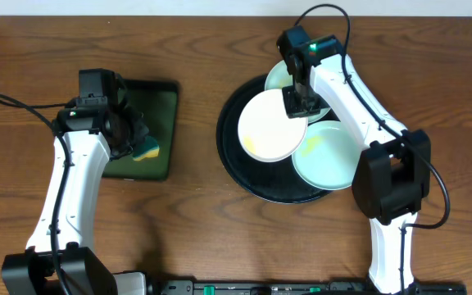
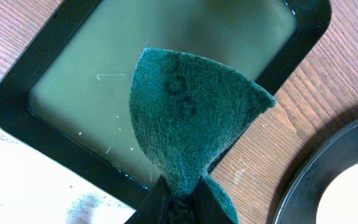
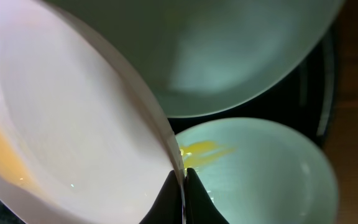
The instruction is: Clean dirty plates on tray and stack at the side
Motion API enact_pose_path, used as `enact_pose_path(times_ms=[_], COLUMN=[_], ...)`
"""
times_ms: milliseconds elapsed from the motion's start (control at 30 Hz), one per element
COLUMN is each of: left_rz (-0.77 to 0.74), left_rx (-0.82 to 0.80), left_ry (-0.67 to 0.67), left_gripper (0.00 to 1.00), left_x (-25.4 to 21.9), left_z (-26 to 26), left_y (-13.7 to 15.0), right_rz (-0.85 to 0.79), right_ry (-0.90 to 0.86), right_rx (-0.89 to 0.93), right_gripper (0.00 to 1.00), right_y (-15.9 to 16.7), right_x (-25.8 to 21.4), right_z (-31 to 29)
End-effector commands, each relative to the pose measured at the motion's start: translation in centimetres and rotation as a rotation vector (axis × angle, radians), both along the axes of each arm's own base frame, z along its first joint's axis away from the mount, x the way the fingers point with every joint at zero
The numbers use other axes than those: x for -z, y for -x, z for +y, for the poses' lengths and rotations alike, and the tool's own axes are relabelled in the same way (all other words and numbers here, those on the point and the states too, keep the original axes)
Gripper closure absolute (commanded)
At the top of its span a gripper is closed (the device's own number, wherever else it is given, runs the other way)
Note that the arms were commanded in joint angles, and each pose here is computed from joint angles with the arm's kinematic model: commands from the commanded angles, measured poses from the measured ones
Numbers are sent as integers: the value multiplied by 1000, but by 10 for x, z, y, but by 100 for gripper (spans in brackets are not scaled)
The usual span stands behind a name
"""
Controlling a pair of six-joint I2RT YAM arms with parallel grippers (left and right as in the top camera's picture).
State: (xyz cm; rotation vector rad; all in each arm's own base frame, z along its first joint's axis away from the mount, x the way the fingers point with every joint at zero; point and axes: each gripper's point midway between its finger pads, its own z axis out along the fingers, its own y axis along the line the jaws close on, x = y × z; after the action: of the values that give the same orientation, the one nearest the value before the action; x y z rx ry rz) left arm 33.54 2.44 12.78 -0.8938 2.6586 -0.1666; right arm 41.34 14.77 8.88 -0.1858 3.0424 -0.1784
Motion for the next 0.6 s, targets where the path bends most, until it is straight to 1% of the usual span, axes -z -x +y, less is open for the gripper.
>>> enact_pose_path(times_ms=[0,233,367,567], left_rz=[-7,-8,-13,-14], left_rx=[7,7,7,7], left_ry=[-2,-2,-3,-3], left_gripper=[92,92,92,92], left_x=[-3,-3,-3,-3], left_z=[1,1,1,1], left_y=[2,2,0,0], right_rz=[-123,-325,-408,-514], right_ry=[109,364,453,601], right_rx=[-39,-131,-244,-406], right_gripper=[99,99,99,99], right_y=[-13,-16,-9,-2], right_x=[-36,-94,-122,-150], right_z=[-11,-14,6,40])
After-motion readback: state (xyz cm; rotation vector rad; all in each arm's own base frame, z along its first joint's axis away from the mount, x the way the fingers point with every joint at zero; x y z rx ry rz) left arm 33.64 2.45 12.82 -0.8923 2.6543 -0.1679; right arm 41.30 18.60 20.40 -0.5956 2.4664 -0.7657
